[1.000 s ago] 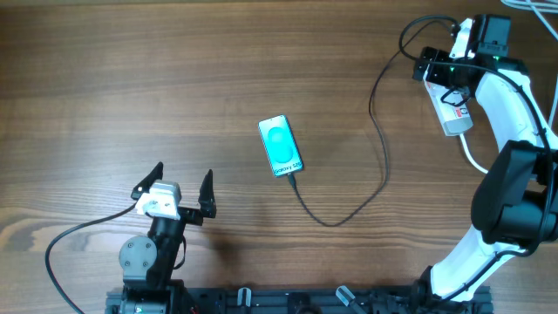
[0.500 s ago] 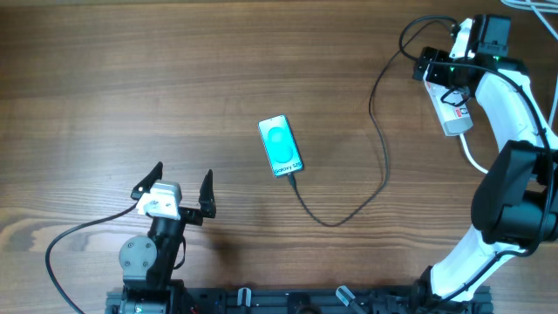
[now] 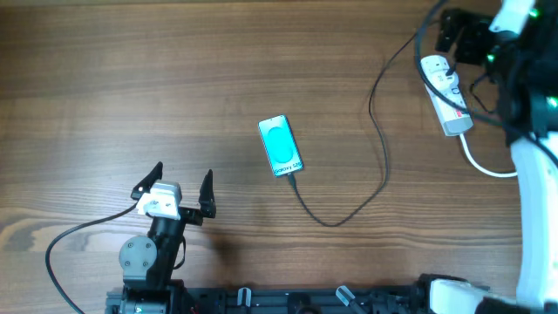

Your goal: Plug charger to phone and switch on socket

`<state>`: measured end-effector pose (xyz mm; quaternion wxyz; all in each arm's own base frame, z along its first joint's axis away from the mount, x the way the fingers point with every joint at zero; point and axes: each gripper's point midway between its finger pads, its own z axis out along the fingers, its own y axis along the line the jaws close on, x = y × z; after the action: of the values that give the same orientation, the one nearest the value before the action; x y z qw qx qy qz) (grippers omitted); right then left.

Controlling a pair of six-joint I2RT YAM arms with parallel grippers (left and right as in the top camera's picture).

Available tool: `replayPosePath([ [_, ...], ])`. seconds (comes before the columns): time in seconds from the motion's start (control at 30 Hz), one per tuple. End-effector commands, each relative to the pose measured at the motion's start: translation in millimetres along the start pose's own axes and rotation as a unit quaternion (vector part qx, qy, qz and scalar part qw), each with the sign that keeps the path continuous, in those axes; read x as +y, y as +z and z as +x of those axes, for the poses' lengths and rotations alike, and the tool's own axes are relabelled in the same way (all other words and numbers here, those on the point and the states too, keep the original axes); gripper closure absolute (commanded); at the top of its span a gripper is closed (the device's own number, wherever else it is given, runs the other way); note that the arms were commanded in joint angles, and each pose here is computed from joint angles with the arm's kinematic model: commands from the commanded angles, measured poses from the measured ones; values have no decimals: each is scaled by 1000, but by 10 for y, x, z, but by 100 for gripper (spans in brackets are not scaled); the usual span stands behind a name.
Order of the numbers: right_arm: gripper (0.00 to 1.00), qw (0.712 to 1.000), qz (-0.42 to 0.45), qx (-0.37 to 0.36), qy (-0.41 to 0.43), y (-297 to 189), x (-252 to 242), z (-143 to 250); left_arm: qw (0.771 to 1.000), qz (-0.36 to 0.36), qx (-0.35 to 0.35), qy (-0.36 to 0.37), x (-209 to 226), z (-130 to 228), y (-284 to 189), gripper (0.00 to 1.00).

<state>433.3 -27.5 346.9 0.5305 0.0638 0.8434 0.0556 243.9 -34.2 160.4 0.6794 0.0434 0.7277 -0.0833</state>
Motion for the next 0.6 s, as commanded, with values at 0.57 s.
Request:
replayPosePath([
  [0.57, 0, 982, -10, 190, 11, 386, -266, 2655, 1000, -9, 1, 8, 30, 16, -4, 0],
])
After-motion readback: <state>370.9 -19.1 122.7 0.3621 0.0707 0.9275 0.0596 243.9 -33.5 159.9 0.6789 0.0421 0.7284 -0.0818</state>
